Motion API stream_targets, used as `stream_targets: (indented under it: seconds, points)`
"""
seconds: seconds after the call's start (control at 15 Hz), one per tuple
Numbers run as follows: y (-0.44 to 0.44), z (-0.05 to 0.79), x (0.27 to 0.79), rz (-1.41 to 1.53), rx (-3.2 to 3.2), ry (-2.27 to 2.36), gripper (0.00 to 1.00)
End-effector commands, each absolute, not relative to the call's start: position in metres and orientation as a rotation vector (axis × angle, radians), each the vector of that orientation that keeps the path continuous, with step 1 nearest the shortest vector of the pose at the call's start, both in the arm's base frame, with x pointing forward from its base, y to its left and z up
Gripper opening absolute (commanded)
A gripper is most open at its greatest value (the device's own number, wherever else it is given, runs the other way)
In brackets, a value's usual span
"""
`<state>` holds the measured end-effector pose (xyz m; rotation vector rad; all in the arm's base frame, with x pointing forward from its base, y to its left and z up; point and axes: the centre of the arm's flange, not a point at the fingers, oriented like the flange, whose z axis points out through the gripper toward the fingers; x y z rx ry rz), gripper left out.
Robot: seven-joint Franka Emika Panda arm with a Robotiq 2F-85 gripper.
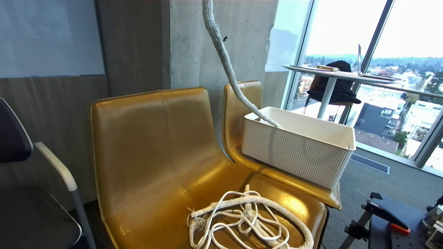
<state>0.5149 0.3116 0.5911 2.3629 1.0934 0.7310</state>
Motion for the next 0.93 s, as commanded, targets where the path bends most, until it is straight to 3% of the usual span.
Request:
stream_targets:
  seconds: [0.0,0.4,0.87]
  points:
    - [0.370,0.608,0.525,0.723,2.339,1.117,0.00]
    - [0.363,0.595,0.527,0.651,2.355,1.100,0.00]
    - [0.206,0.524,0.539,0.412,2.441,0.842,0.00]
